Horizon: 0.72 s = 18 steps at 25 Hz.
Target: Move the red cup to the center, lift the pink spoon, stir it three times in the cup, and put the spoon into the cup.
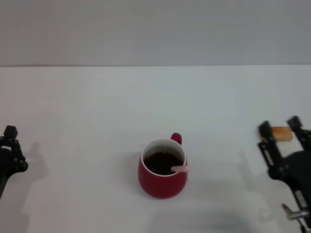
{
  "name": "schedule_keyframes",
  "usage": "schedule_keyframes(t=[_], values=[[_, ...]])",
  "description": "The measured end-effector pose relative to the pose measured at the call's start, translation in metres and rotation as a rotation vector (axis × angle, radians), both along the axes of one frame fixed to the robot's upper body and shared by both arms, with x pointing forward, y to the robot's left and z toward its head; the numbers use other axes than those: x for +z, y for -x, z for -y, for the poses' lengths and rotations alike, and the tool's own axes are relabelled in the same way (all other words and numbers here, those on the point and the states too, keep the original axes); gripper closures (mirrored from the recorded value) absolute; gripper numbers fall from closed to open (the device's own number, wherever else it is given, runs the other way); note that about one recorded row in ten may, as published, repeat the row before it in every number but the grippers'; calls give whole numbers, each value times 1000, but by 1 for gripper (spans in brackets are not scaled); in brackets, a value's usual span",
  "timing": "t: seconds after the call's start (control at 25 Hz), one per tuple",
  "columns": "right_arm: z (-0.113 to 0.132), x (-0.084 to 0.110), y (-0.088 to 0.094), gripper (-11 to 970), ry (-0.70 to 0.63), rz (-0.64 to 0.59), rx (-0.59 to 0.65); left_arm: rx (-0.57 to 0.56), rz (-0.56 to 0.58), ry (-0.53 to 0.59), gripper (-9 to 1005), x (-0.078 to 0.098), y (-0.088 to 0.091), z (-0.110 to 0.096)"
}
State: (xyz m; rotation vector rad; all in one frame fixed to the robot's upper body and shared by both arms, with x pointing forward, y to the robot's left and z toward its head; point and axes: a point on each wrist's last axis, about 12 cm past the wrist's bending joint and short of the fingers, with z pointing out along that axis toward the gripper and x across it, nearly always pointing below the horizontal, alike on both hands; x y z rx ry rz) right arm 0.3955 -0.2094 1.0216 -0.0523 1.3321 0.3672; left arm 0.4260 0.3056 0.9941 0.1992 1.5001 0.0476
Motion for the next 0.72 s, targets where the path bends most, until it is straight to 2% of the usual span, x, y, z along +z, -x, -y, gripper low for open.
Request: schedule_keyframes(t=[0.4, 0.72], values=[[31, -6, 24, 398, -15, -17, -198, 9, 11, 14, 998, 1, 1, 1], [33, -9, 25, 398, -2, -27, -211, 21, 11, 16, 998, 0, 7, -1]])
